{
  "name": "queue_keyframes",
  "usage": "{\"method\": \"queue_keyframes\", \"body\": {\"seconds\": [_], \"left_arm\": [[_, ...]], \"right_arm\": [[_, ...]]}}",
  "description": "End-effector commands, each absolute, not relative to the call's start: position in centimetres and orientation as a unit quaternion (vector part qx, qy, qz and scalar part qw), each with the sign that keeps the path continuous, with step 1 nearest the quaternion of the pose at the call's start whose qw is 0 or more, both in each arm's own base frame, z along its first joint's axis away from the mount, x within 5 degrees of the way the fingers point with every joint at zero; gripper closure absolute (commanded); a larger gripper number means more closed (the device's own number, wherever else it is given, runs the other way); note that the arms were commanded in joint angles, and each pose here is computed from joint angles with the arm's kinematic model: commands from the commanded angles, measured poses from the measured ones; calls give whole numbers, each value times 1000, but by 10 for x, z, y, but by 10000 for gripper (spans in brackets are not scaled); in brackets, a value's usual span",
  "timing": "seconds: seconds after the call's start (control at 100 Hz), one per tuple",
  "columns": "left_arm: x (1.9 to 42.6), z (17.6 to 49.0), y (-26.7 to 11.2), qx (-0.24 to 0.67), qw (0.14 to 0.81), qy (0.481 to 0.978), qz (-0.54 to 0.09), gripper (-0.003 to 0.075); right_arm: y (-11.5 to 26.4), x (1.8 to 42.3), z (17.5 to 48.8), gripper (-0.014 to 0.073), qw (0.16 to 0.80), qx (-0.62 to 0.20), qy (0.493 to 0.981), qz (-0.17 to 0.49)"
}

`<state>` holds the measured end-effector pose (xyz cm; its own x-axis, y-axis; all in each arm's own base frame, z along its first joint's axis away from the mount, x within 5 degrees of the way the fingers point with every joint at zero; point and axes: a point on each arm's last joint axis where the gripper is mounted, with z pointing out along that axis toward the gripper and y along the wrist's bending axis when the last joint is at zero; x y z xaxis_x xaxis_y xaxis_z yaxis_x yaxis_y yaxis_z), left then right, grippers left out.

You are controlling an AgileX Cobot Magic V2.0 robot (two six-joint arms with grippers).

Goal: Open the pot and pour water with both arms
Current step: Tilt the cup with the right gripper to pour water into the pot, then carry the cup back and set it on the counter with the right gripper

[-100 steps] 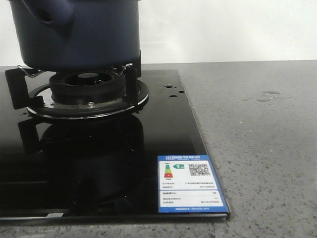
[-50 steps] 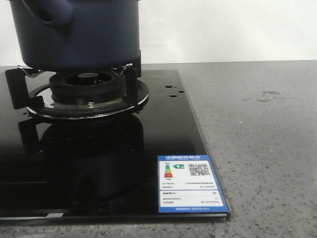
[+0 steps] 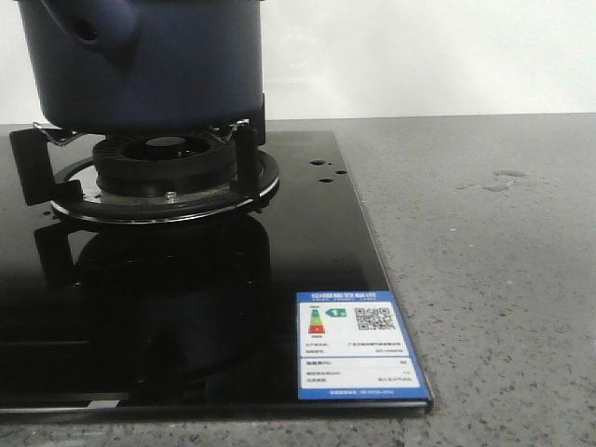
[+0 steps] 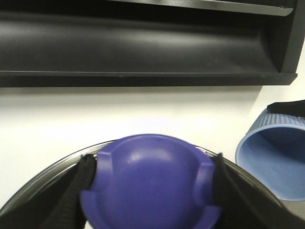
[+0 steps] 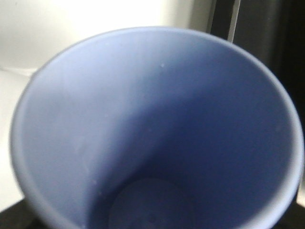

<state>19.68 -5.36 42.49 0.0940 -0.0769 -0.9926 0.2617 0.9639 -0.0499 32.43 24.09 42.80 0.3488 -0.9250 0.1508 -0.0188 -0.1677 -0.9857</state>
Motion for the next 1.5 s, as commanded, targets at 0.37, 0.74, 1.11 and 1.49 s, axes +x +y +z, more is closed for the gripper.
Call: {"method": "queue_keyframes", "body": {"seconds": [0.37, 0.74, 1.11, 1.49], "left_arm": [[187, 450, -48, 50, 788, 603, -113, 349], [187, 450, -48, 50, 788, 603, -113, 349], [187, 450, -48, 50, 788, 603, -113, 349], [187, 450, -48, 50, 788, 603, -113, 349]], "right_arm": [[233, 310, 462, 292, 559, -605, 344, -450], [224, 312, 460, 292, 592, -537, 460, -387], [185, 301, 479, 292, 648, -396, 615, -211], [102, 280, 466, 292, 732, -226, 643, -4]]}}
